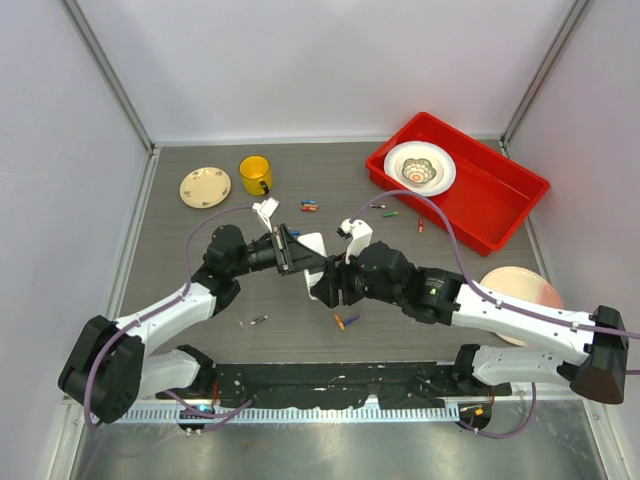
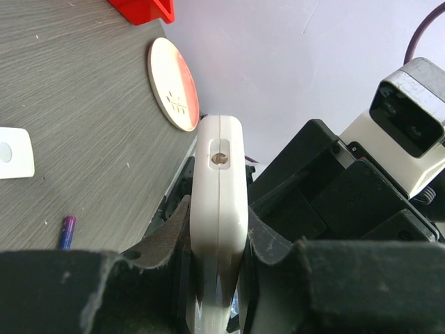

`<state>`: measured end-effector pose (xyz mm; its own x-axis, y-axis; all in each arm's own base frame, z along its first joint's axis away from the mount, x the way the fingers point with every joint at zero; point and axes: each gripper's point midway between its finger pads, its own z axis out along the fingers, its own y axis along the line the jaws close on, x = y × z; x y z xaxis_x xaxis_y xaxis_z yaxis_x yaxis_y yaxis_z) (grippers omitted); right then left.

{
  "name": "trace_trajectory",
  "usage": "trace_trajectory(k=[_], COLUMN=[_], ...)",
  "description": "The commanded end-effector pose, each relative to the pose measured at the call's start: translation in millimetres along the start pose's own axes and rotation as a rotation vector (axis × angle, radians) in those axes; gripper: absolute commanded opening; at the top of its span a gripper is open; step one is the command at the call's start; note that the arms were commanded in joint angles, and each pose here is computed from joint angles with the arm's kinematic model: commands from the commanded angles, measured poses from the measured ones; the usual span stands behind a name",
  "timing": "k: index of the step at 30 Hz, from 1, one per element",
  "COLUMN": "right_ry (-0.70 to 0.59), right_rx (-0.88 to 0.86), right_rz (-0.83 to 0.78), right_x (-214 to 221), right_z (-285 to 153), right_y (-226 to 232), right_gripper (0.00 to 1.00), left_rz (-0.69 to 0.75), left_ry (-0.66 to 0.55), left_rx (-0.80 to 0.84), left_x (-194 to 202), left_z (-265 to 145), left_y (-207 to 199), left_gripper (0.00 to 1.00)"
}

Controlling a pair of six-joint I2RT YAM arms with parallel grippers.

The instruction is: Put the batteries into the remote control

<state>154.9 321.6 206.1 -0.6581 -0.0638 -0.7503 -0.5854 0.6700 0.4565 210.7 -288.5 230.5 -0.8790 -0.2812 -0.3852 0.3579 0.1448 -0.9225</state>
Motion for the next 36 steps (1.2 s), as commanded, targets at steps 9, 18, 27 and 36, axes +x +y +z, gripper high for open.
trace_trajectory(k=[9, 18, 27, 36], right_ry=[0.281, 0.307, 0.348, 0.342], right_rx=[0.244, 0.348, 0.459, 0.527], right_rz=[-0.128, -0.135, -0.175, -0.193], right_x=[72, 78, 86, 86], right_z=[-2, 1, 3, 1], right_y=[-53, -69, -84, -93], right_gripper=[0.01, 0.01, 0.01, 0.01], left_rz=[0.116, 0.114, 0.116, 0.108], left_ry=[-0.075, -0.074, -0.081, -0.085], left_rx=[0.204, 0.218, 0.239, 0.240], left_x=[-40, -38, -41, -41], left_z=[-2, -5, -7, -7], left_y=[-81, -87, -98, -96], left_gripper=[0.01, 0.00, 0.00, 0.00])
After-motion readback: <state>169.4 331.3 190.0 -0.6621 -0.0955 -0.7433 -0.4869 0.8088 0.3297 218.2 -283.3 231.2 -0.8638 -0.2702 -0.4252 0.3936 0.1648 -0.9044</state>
